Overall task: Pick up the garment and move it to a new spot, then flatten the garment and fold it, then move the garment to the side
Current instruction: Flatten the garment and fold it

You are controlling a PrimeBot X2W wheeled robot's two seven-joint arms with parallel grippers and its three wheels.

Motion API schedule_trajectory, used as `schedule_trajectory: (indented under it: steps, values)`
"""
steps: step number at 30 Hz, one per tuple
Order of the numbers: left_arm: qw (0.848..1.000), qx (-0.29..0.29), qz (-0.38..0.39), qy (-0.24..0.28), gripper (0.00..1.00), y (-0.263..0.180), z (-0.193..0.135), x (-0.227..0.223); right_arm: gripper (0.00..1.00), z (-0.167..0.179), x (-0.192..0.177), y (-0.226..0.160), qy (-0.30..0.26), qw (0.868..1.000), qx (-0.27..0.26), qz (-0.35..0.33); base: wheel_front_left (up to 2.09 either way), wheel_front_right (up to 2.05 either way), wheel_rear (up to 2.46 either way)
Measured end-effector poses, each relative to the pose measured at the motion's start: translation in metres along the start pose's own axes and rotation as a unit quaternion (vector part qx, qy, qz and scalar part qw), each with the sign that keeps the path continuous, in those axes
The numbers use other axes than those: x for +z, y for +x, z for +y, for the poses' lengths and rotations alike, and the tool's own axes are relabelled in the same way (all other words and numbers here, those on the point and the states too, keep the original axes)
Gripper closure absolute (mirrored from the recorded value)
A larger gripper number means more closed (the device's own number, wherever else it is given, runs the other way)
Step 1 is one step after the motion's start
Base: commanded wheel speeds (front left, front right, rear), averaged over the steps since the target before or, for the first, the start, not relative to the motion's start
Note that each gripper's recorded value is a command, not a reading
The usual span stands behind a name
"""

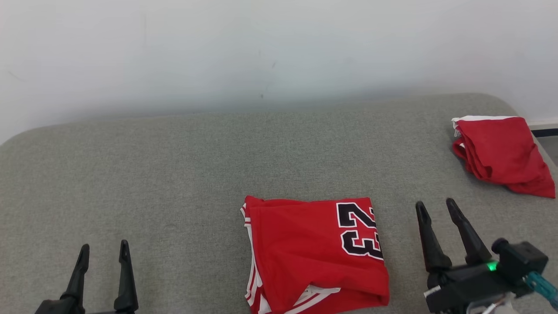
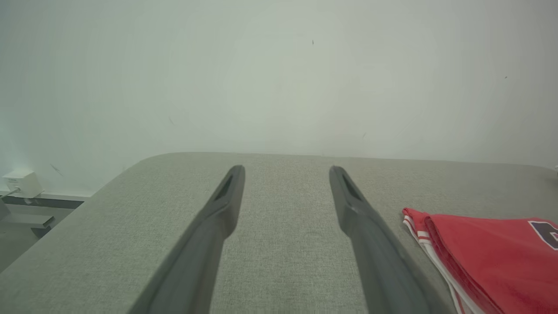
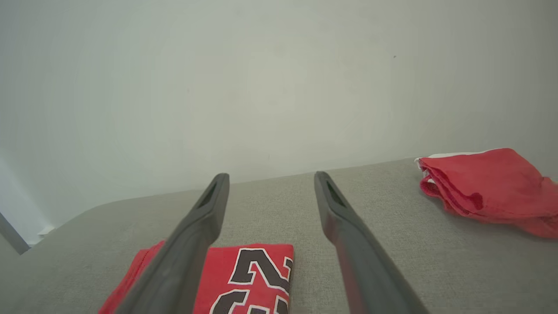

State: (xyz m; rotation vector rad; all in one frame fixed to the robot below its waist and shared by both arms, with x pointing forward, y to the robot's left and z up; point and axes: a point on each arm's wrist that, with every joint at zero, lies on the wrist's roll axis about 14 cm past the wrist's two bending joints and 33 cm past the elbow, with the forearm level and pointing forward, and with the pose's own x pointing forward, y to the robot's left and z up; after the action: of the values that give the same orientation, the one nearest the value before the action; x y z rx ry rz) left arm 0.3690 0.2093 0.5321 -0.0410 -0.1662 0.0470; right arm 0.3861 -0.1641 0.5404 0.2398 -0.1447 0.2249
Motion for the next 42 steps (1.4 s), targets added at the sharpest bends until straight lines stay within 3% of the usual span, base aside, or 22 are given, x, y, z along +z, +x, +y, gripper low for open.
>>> schedule_trajectory:
  steps: [8,16,22,28,35,42]
  values:
    - [1.0,-0.005,0.002,0.0,0.0,-0.006,-0.004,-0.001,0.0,-0.009,-0.008,-0.028,0.005,0.999,-0.037,0.006,0.0,0.0,0.0]
    - [1.0,-0.005,0.003,0.001,0.0,-0.011,-0.005,-0.001,0.0,-0.007,-0.009,-0.034,-0.003,0.999,-0.04,0.006,0.0,0.0,0.0]
    - [0.997,-0.068,0.02,-0.02,0.0,-0.016,-0.043,-0.011,0.0,-0.006,-0.01,-0.031,-0.006,0.999,-0.037,0.006,0.0,0.0,0.0]
    - [0.982,-0.171,0.068,-0.04,0.0,-0.036,-0.109,-0.038,0.0,-0.006,-0.013,-0.03,-0.006,0.999,-0.036,0.011,0.0,0.0,0.0]
    - [0.953,-0.262,0.131,-0.073,0.0,-0.066,-0.17,-0.069,0.0,-0.01,-0.017,-0.031,-0.006,0.999,-0.043,0.017,0.0,0.0,0.0]
    - [0.929,-0.305,0.19,-0.086,0.0,-0.081,-0.196,-0.099,0.0,-0.019,-0.018,-0.033,-0.007,0.998,-0.058,0.02,0.0,0.0,0.0]
